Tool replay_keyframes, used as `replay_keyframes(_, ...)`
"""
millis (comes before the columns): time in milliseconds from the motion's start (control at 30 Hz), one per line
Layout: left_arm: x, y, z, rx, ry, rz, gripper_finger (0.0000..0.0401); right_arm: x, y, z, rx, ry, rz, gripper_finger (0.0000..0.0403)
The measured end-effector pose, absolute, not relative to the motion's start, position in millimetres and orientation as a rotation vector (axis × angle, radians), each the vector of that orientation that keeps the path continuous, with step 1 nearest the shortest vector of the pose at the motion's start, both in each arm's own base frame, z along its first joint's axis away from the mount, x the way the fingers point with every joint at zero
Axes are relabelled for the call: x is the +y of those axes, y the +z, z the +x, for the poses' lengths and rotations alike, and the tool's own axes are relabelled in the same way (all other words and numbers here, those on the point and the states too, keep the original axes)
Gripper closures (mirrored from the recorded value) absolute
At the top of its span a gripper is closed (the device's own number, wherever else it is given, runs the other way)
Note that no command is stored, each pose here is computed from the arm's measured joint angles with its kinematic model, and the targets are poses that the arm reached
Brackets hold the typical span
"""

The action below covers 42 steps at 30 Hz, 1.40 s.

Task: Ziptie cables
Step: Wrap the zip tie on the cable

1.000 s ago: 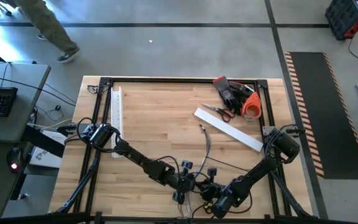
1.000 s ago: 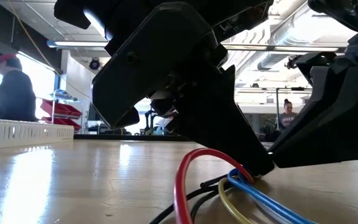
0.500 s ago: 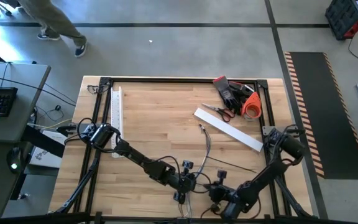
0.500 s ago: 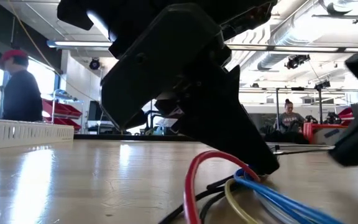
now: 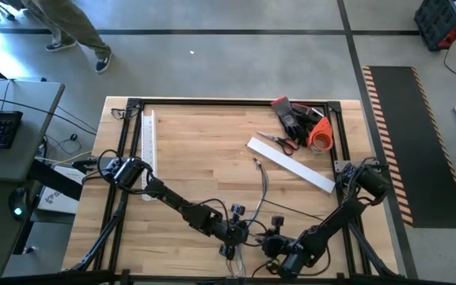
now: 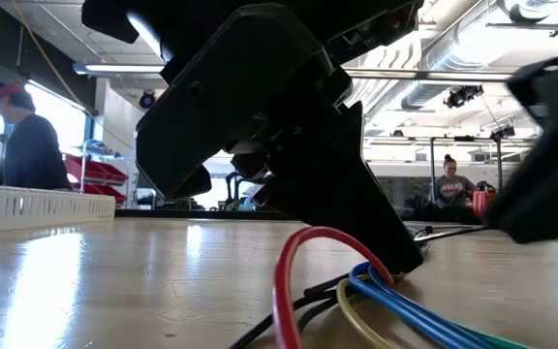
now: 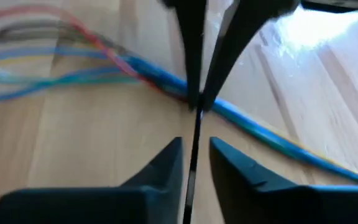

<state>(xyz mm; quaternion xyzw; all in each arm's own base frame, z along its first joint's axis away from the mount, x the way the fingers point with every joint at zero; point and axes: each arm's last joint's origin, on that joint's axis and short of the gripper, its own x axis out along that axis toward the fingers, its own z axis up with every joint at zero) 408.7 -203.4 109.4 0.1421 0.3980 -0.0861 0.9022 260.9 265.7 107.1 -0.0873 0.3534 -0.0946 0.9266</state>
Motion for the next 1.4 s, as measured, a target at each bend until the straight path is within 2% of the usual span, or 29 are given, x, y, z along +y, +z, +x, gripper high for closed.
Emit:
replay_keyframes(133,-204.0,109.7,408.8,0.819,-0.179,0.293,0.0401,256.9,107.3,271.0,0.730,-0.215,-0.159,0.0292)
replay_keyframes(233,-204.2,109.8,408.8,0.816,-0.179,0.296,0.0401,253.0,107.2,275.4,0.740,-0.212,-0.162,0.0288)
replay_keyframes(400,-204.7,109.9,408.9,0.812,-0.178,0.295,0.0396,250.8,106.0,280.6,0.776,-0.159,-0.163,0.0318)
replay_keyframes(600,-208.8,109.7,406.6,0.797,-0.133,0.326,0.0376,249.7,100.9,282.2,0.797,-0.151,-0.158,0.0394)
replay_keyframes(767,-214.7,110.8,403.1,0.790,-0.143,0.360,0.0344,249.4,100.8,281.9,0.791,-0.168,-0.145,0.0401)
replay_keyframes(900,-216.9,110.9,401.6,0.786,-0.123,0.376,0.0336,249.4,100.8,281.9,0.790,-0.169,-0.143,0.0402)
replay_keyframes(1400,-217.7,111.7,400.0,0.788,-0.106,0.389,0.0397,249.7,100.5,281.1,0.795,-0.173,-0.130,0.0403)
